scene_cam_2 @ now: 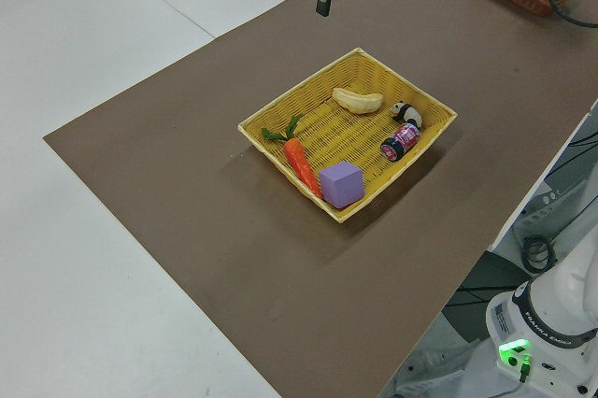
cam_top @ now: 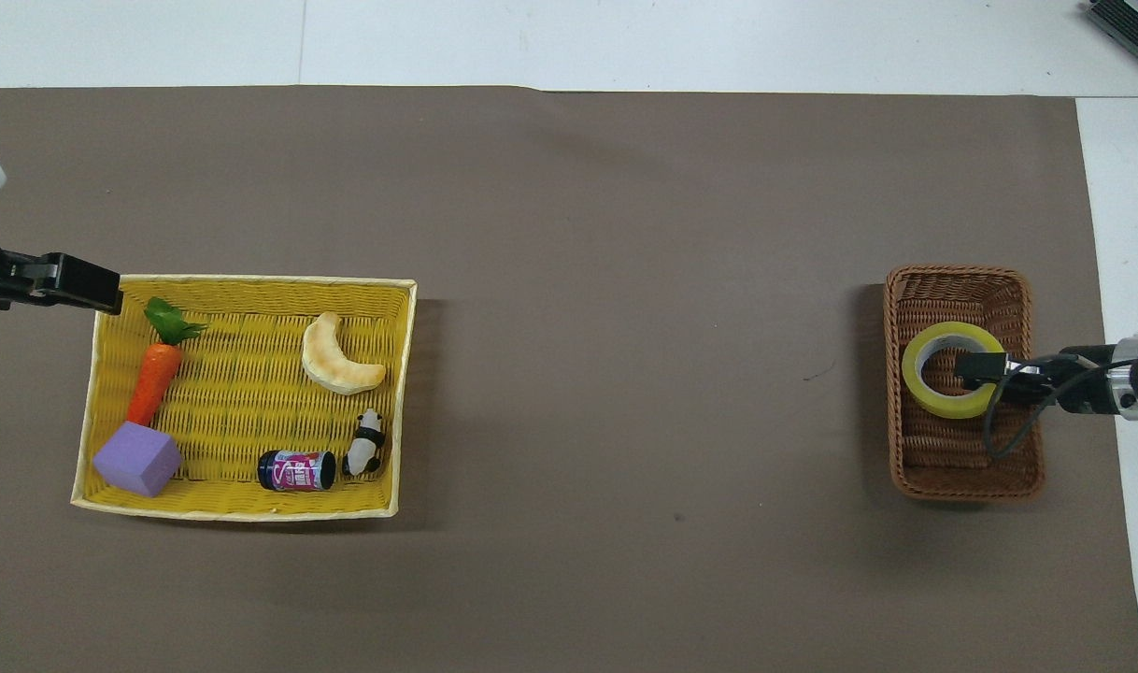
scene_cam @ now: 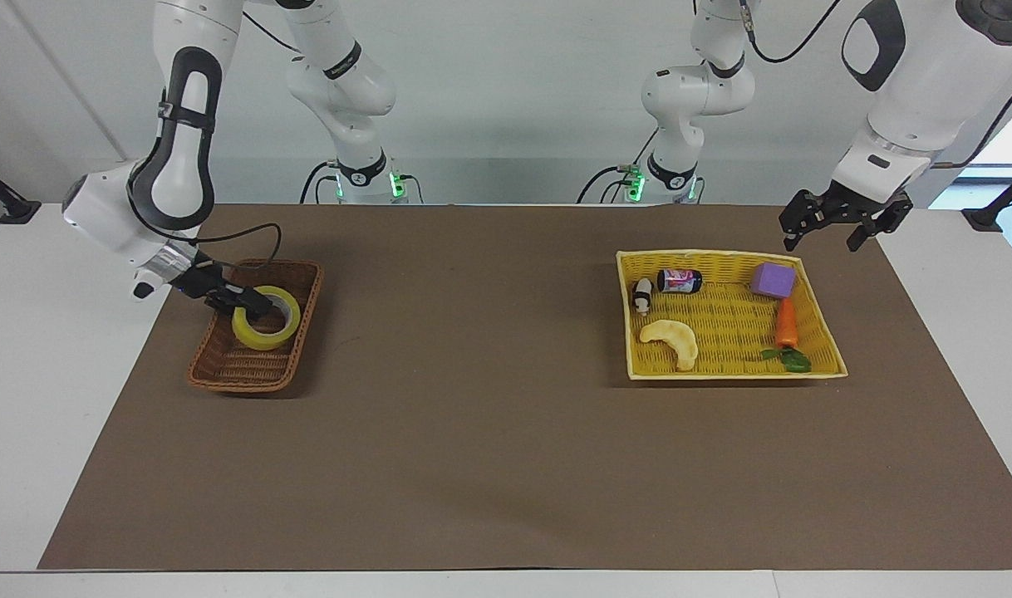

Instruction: Move tape to another basket

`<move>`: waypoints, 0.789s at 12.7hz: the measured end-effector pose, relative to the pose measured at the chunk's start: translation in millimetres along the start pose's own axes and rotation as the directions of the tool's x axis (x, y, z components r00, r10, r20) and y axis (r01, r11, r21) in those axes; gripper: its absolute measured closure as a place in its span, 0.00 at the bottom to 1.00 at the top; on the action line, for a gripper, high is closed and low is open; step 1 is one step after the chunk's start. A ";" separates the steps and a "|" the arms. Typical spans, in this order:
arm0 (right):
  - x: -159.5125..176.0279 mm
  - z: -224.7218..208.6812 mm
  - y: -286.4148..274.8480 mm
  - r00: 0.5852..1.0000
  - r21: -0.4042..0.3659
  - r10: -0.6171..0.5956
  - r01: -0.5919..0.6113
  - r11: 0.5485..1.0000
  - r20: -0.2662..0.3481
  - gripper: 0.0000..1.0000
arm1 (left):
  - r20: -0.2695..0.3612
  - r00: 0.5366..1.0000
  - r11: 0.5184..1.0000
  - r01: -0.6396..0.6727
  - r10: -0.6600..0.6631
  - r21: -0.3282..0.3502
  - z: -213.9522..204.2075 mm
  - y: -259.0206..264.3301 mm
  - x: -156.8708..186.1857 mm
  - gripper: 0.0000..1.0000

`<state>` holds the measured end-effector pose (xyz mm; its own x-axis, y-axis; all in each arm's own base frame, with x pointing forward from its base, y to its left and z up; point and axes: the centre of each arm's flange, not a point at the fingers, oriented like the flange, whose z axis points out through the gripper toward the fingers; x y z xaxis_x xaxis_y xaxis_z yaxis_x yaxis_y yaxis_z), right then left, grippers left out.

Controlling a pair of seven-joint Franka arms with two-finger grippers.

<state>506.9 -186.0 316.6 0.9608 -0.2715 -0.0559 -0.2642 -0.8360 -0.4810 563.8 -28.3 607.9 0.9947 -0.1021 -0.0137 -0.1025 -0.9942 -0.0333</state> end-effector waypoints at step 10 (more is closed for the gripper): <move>25.3 -38.6 -22.7 0.995 -0.034 -0.077 0.075 0.997 -0.059 0.00 | 0.001 1.000 1.000 0.000 0.000 0.000 0.1 -0.3 -0.1 0.00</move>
<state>533.9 -192.3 359.9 0.9717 -0.2337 0.0329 -0.1939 -0.8698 -0.4536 563.7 -28.0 607.9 0.9947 -0.1016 -0.0144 -0.1021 -0.9942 -0.0333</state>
